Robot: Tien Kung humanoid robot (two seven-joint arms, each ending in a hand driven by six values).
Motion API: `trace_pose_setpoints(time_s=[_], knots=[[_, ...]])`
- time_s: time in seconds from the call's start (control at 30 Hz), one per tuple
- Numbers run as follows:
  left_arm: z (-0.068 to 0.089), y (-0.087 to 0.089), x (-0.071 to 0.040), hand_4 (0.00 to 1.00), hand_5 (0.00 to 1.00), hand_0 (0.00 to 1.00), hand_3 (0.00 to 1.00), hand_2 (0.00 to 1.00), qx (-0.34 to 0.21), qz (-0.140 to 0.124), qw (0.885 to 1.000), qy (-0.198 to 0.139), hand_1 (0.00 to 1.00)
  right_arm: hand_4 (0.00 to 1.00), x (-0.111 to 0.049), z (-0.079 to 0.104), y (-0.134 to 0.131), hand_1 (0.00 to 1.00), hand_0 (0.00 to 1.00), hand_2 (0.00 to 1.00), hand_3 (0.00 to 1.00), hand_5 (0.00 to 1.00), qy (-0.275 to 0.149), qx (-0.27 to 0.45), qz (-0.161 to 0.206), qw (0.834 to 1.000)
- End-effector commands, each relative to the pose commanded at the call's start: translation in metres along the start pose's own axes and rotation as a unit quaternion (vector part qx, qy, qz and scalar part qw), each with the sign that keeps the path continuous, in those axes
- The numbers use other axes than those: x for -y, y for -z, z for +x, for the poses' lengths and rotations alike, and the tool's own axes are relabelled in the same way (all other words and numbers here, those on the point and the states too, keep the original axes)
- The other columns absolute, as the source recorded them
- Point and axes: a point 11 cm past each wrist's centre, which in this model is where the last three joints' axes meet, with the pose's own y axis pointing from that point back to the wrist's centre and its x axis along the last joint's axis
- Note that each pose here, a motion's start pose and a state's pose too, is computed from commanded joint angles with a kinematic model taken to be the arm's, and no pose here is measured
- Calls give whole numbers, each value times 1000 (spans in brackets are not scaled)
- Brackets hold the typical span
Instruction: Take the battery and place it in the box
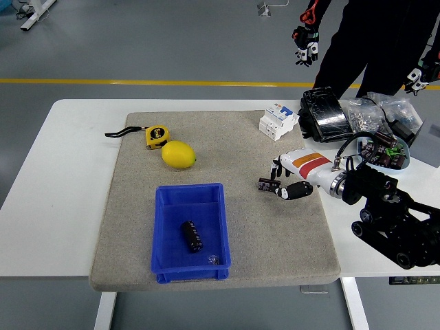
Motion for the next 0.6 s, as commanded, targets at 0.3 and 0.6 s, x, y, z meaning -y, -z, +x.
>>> trace_pose_setpoints(time_s=[0.3,0.6], knots=[[-1,-4,-1,635,596,580,585,642,-1,-4,1000,1,594,785,8,-12,-1,633,586,748,652,344,11,12,-17,1000],[-2,-10,-2,635,596,580,584,641,-1,-10,1000,3,597,775,8,-21,-10,630,573,745,651,343,15,22,-37,999]])
